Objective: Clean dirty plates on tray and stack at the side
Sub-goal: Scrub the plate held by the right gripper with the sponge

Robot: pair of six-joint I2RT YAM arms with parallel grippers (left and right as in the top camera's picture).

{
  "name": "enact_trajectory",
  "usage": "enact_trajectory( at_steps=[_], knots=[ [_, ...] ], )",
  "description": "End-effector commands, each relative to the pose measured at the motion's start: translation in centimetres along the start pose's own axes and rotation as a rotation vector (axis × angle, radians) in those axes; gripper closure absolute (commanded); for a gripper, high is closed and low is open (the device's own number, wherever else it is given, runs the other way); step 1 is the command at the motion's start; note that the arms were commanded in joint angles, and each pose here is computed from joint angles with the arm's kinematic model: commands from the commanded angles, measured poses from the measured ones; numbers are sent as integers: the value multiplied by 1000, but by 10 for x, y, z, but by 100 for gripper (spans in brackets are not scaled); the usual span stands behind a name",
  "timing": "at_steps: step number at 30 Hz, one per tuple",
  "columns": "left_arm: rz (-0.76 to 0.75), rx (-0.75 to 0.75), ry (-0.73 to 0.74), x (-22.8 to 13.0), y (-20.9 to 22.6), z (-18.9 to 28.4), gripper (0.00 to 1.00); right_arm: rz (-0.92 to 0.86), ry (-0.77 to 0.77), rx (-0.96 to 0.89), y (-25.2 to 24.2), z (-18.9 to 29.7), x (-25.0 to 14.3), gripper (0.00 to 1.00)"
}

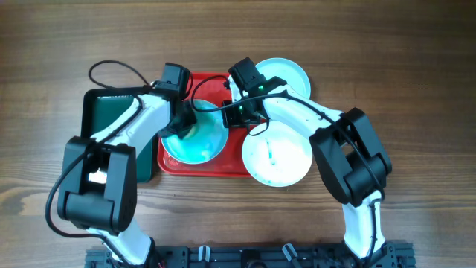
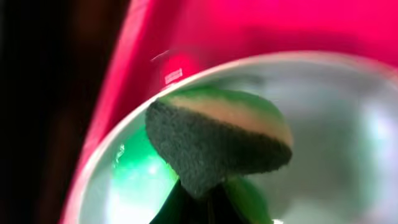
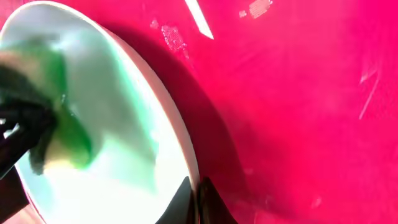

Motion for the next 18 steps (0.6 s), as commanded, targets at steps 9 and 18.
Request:
enact_trajectory(
  at_steps=[9, 18],
  knots=[
    [-234, -343, 339, -50, -48, 19, 96, -9, 13, 1, 1, -3, -2, 96],
    [-4, -99, -80, 37, -30, 10, 96, -9, 15, 1, 1, -3, -2, 96]
  ],
)
Point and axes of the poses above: each gripper's point midway between its finger pads, its own z axis back along the fingers, its own y axis along the line the jaws close on, x = y × z, the point moved 1 cm from there along z, back along the fingers, and after that the axes turned 7 degrees about z, right-handed, at the moved point
